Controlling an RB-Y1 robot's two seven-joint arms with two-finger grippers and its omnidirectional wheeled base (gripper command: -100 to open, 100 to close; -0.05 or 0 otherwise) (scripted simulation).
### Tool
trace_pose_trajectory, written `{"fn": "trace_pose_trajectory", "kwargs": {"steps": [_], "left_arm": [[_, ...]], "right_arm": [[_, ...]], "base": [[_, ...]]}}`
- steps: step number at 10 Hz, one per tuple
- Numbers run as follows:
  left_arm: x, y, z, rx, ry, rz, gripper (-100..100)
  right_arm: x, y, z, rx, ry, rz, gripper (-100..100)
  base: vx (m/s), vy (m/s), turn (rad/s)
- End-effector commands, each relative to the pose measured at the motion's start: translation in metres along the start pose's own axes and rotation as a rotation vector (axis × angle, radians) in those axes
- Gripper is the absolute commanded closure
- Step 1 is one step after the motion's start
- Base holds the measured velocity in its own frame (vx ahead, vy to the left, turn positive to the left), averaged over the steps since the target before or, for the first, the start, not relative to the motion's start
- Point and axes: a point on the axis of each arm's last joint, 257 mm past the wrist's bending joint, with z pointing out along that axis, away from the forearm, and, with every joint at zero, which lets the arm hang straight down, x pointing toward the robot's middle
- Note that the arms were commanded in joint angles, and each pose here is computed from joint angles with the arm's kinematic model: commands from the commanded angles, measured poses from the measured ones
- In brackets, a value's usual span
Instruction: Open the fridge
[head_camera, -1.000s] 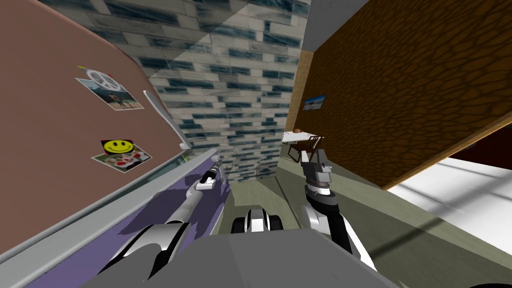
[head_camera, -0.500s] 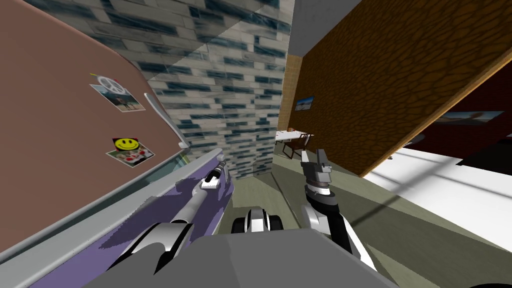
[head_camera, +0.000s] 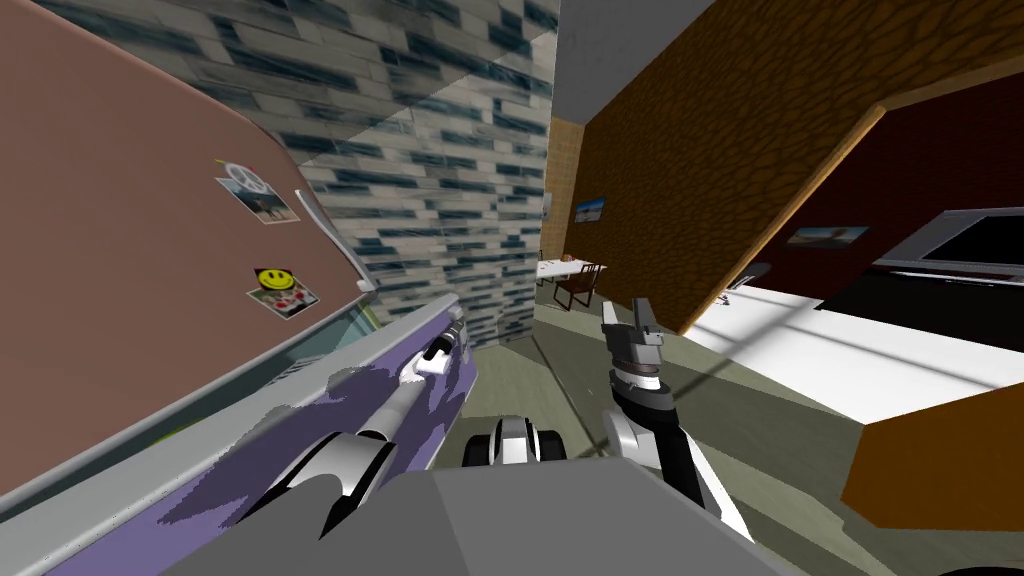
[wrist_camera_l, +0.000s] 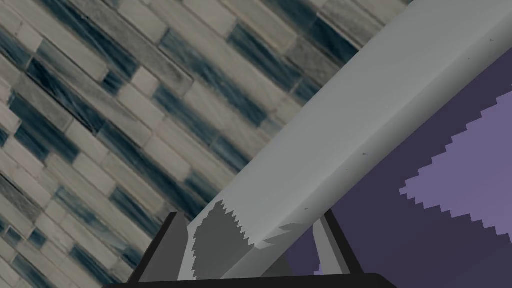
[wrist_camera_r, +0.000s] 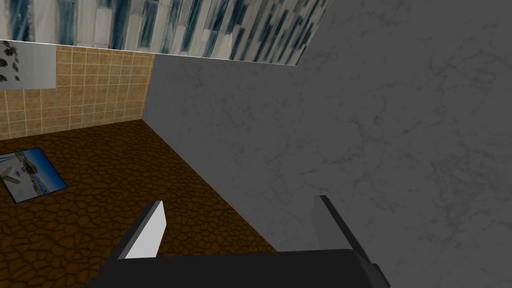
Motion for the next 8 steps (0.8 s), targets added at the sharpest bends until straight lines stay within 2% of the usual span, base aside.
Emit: {"fn": "trace_pose_trajectory", "kwargs": {"steps": [1,2,3,6,7,8], "left_arm": [[0.010,-0.012,0.000,0.014,0.016,0.004,100],[0.038,-0.035,-0.001,0.050,0.061,0.011,100],[0.038,-0.035,-0.001,0.050,0.061,0.011,100],[0.070,-0.073,-0.003,0.113,0.110,0.015,100],[0.070,-0.073,-0.003,0.113,0.110,0.015,100],[0.081,-0.086,-0.004,0.134,0.127,0.017,100]], "right_arm": [[0.000,0.000,0.000,0.000,0.000,0.000,0],[0.000,0.000,0.000,0.000,0.000,0.000,0],[0.000,0.000,0.000,0.000,0.000,0.000,0],[0.000,0.000,0.000,0.000,0.000,0.000,0],[0.000,0.000,0.000,0.000,0.000,0.000,0],[0.000,0.000,0.000,0.000,0.000,0.000,0]], "base": [[-0.114,-0.041,-0.052],[-0.232,0.015,-0.140],[-0.244,0.014,-0.152],[-0.235,-0.003,-0.123],[-0.201,0.016,-0.109],[-0.163,0.018,-0.083]]}}
